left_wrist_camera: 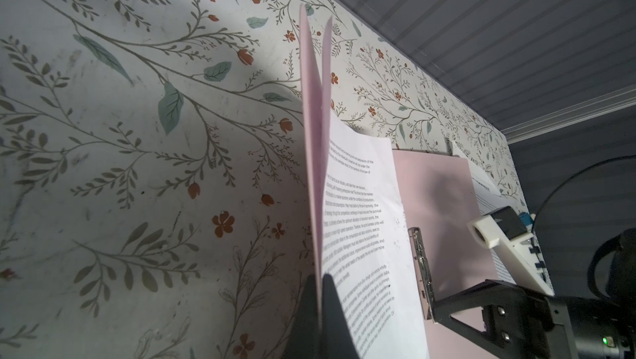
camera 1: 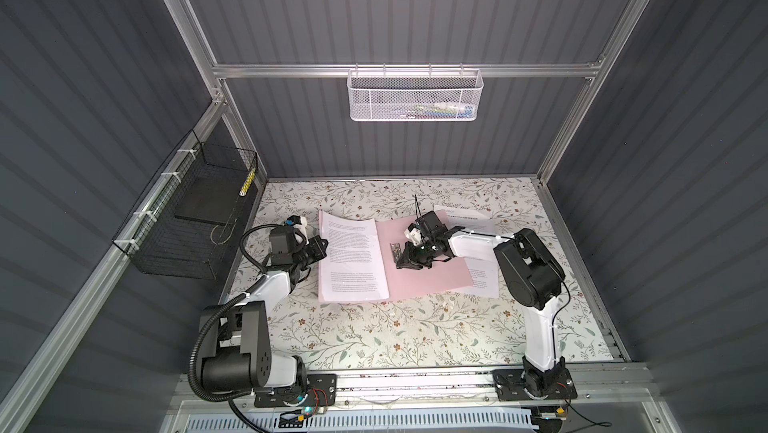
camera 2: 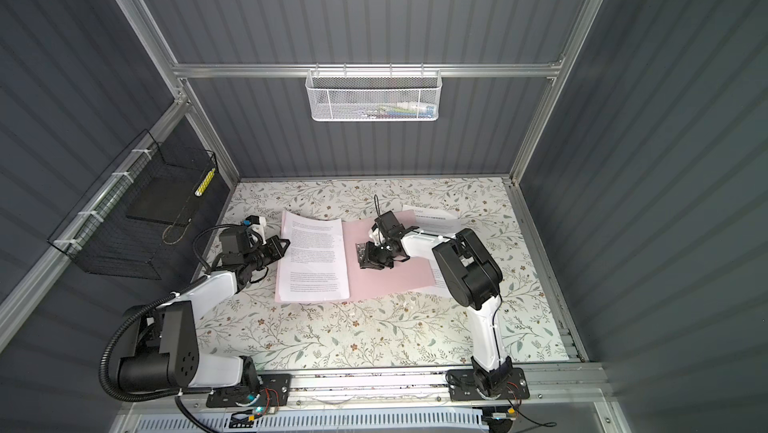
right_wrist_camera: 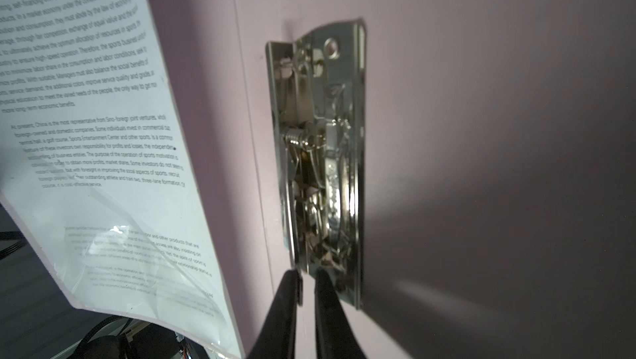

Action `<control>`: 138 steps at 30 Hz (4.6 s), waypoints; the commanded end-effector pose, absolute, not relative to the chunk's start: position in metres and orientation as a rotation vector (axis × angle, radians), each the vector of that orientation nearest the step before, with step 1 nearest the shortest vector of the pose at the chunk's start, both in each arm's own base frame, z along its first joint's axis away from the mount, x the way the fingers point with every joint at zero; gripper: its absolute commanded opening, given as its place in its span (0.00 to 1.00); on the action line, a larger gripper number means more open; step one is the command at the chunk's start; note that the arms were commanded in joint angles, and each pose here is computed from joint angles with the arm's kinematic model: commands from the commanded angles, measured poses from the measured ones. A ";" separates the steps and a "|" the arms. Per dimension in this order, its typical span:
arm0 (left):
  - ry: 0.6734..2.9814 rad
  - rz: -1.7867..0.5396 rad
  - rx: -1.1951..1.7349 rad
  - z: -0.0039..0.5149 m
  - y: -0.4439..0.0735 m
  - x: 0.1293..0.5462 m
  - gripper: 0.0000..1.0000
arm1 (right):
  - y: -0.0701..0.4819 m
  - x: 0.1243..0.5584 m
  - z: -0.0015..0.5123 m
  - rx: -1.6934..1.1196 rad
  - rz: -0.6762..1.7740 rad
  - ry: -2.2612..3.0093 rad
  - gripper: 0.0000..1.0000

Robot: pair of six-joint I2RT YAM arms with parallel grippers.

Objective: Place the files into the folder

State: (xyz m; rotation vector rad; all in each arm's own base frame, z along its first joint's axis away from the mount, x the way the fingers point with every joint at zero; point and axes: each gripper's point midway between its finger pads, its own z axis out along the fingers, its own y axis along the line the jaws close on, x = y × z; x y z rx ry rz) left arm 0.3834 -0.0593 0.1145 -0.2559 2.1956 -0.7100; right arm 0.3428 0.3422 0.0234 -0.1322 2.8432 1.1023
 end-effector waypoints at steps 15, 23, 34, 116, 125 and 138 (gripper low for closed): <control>2.191 -0.702 -0.243 0.116 -0.058 0.381 0.00 | 0.315 0.337 -0.012 -0.064 0.810 3.001 0.00; 2.187 -0.682 -0.251 0.119 -0.056 0.379 0.00 | 0.267 0.325 -0.056 -0.013 0.410 3.133 0.00; 2.200 -0.656 -0.254 0.117 -0.053 0.378 0.00 | 0.244 0.327 -0.071 0.123 0.467 3.156 0.00; 2.309 -0.581 -0.040 0.165 -0.055 0.413 0.00 | 0.064 0.398 0.124 0.507 0.458 2.549 0.54; 2.311 -0.600 -0.031 0.166 -0.057 0.424 0.00 | -0.003 0.373 0.076 0.773 0.335 2.537 0.62; 2.359 -0.609 -0.043 0.129 -0.057 0.423 0.00 | 0.009 0.381 0.046 0.786 0.474 2.559 0.63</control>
